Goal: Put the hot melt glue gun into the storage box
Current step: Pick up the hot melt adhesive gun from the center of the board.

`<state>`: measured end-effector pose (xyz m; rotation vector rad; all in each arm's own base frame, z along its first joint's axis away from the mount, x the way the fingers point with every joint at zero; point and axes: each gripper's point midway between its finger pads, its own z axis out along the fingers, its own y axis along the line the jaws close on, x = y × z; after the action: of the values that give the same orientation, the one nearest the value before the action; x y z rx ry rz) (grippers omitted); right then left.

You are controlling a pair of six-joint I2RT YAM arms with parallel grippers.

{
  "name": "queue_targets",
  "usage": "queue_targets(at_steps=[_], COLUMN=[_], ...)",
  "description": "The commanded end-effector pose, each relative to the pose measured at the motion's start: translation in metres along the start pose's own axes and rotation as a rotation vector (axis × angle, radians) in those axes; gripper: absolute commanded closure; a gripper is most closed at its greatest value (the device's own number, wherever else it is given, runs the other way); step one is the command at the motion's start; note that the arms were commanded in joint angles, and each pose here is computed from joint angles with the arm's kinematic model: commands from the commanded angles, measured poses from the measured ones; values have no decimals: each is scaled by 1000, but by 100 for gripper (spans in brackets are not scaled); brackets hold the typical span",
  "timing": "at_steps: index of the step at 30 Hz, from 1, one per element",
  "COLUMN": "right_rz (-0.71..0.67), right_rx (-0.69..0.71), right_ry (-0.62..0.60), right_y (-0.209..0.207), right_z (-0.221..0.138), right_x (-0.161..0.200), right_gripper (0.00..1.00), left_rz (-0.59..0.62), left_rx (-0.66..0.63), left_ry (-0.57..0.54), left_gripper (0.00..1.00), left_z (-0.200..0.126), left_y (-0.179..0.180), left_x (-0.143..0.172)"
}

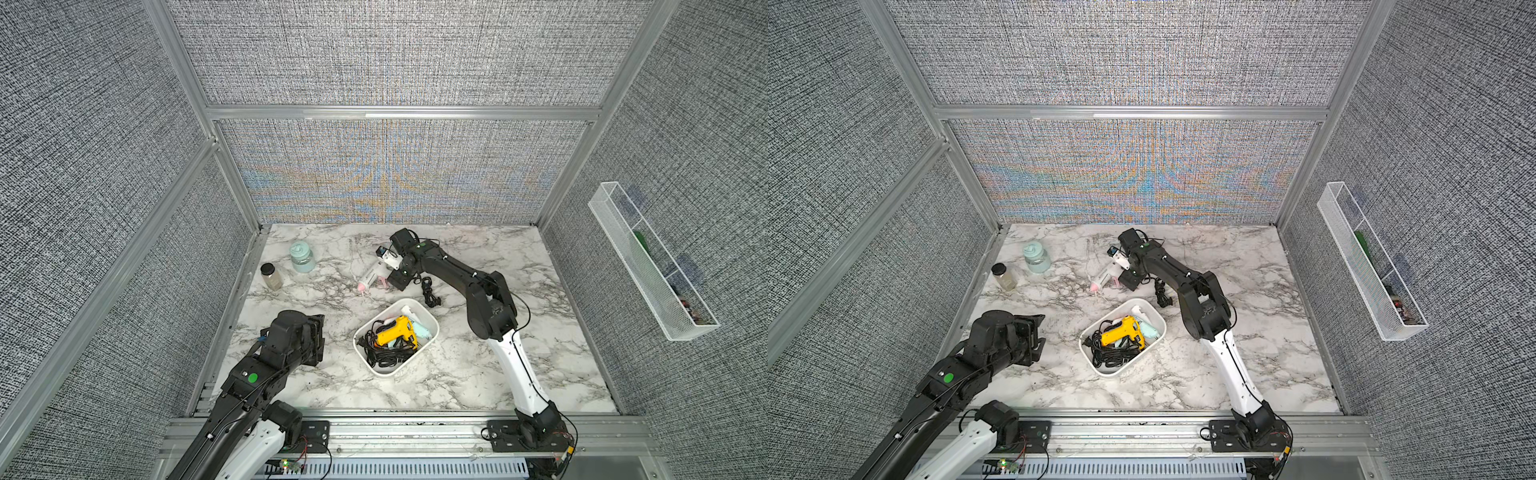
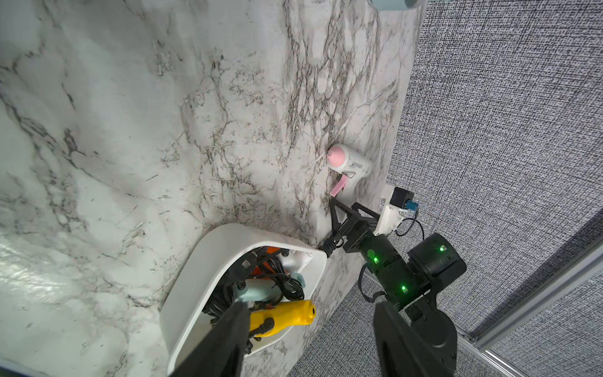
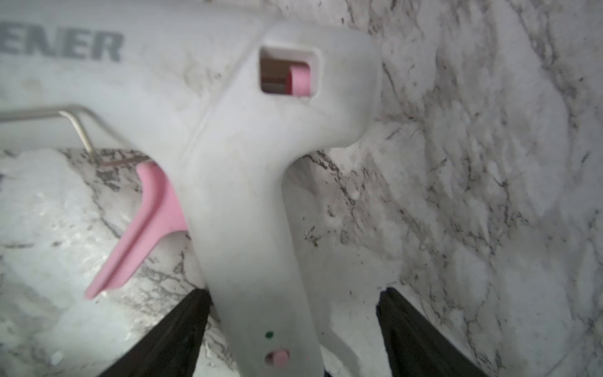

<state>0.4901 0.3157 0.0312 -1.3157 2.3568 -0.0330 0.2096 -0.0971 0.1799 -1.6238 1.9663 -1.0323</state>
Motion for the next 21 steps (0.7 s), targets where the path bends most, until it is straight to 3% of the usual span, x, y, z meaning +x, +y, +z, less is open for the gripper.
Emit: queue_targets(at_steps=[1, 5, 11, 14, 18, 21], right_rz=[-11, 7, 104, 206, 394, 524], right_rx=[-61, -91, -78, -40, 32, 103], right_ry=[-15, -6, -21, -63, -240, -457], right_y=[16, 27, 20, -1, -44, -73], right_z=[7, 19, 14, -7, -82, -171], right_x=[-4, -3, -12, -27, -69, -104], right_gripper=[16, 27, 74, 88, 95, 96], left_rz=[15, 21, 25, 31, 53, 79], left_rx=[18, 20, 26, 26, 34, 38], left_ry=[24, 26, 22, 16, 5, -11], left_gripper=[35, 36, 37, 37, 37, 36], left_z=[2, 3, -1, -4, -10, -17], left_y=[-7, -9, -10, -10, -15, -22], left_x=[5, 6, 4, 3, 2, 0])
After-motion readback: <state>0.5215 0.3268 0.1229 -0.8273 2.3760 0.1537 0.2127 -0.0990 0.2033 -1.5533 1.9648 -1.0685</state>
